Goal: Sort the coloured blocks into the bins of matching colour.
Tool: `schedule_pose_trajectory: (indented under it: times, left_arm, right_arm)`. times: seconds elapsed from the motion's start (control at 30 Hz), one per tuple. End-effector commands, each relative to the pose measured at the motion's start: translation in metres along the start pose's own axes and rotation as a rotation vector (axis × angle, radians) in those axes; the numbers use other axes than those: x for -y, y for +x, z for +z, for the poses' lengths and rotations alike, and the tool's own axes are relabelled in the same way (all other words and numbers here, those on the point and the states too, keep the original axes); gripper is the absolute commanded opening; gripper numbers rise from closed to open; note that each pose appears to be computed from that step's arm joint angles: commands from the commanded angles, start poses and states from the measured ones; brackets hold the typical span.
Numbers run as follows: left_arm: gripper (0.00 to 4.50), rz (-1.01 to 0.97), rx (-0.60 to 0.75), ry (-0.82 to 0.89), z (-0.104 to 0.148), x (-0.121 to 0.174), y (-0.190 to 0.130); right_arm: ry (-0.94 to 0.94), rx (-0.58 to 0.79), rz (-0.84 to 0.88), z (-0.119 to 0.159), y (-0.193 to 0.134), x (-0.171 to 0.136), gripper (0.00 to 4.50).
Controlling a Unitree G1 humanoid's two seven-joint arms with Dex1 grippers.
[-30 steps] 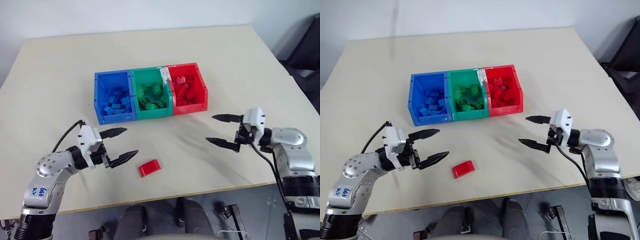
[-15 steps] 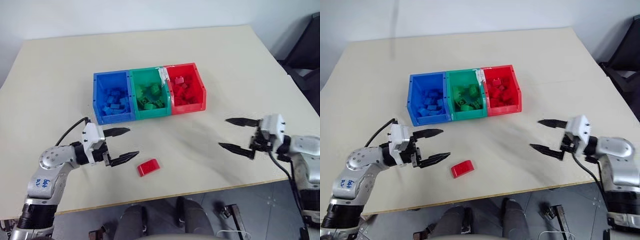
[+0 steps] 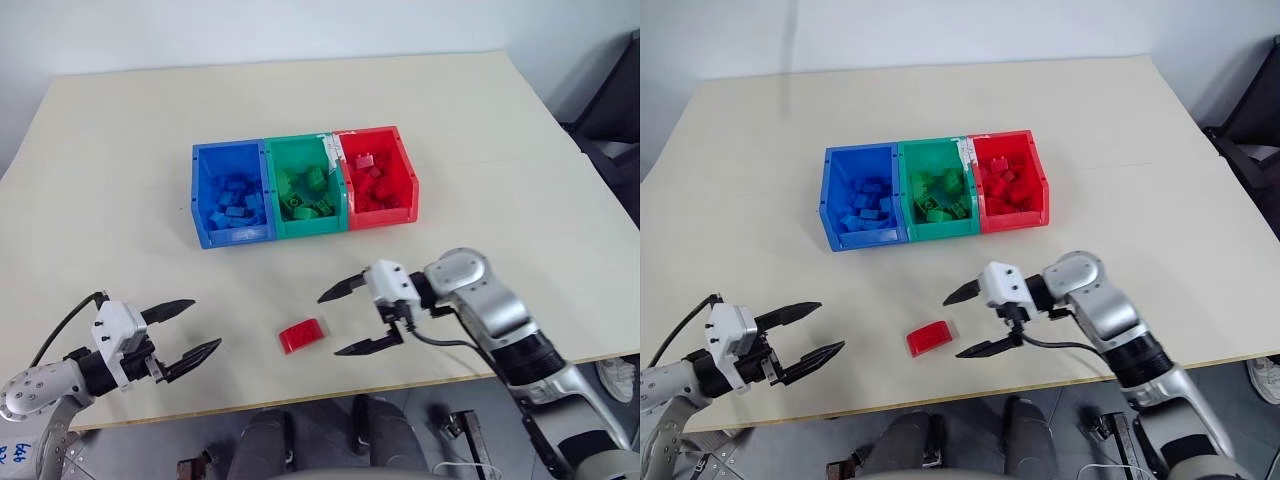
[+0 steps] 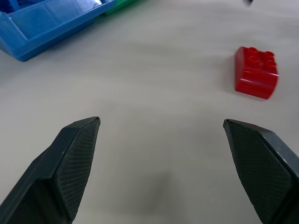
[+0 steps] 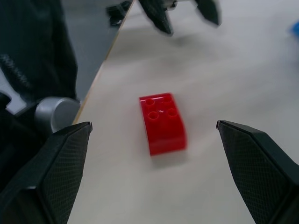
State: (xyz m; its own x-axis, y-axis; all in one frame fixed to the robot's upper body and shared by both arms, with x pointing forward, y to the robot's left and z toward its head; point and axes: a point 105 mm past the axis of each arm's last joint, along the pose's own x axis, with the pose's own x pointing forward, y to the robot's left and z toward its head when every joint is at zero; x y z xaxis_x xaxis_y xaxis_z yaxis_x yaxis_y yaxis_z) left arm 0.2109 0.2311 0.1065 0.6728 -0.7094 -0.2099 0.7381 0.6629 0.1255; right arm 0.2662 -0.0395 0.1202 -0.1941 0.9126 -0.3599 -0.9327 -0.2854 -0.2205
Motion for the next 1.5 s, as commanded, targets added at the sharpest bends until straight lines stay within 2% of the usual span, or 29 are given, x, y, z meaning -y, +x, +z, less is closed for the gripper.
schedule_pose_trajectory:
  times: [0.03,0.17,0.23,0.33,0.5,0.53,0.67,0.87,1.03,1.1,1.17,1.27,1.5]
  left_arm:
    - [4.50,-0.001,0.031,0.035,0.011,0.007,-0.004]
    - [4.50,-0.039,0.015,0.036,0.010,0.014,-0.004]
    - [4.50,-0.065,0.024,0.066,0.012,0.018,-0.003]
    - [4.50,-0.087,0.046,0.105,0.015,0.021,-0.001]
    - [4.50,-0.114,0.054,0.113,0.018,0.020,0.004]
    - [4.50,-0.114,0.053,0.114,0.019,0.019,0.005]
    - [4.50,-0.117,0.068,0.119,0.023,0.016,0.011]
    - [4.50,-0.051,0.160,0.118,0.042,0.003,0.025]
    - [4.50,-0.022,0.209,0.090,0.052,0.000,0.036]
    - [4.50,-0.018,0.234,0.086,0.057,0.000,0.041]
    - [4.50,-0.017,0.248,0.087,0.060,0.000,0.045]
    - [4.50,-0.020,0.279,0.091,0.069,0.003,0.052]
    - [4.50,0.029,0.310,0.073,0.075,0.002,0.053]
  right_arm:
    - [-0.045,-0.015,-0.023,0.000,0.012,0.008,4.47]
    - [-0.060,-0.040,-0.040,-0.009,0.020,0.012,4.47]
    - [-0.069,-0.046,-0.044,-0.013,0.021,0.012,4.09]
    - [-0.057,-0.039,-0.054,-0.016,0.021,0.013,3.23]
    - [-0.066,-0.021,-0.089,-0.013,0.020,0.015,1.46]
    - [-0.063,-0.010,-0.095,-0.012,0.019,0.015,1.40]
    - [-0.078,0.053,-0.150,0.000,0.003,0.021,1.40]
    - [-0.111,0.145,-0.329,0.032,-0.058,0.045,1.40]
    - [-0.096,0.060,-0.646,0.036,-0.114,0.094,1.40]
    - [-0.113,0.001,-0.770,0.030,-0.129,0.114,1.40]
    - [-0.117,-0.004,-0.843,0.028,-0.136,0.126,1.40]
    - [-0.064,-0.060,-0.986,0.017,-0.149,0.147,1.40]
    - [-0.089,-0.083,-0.983,0.018,-0.155,0.150,3.81]
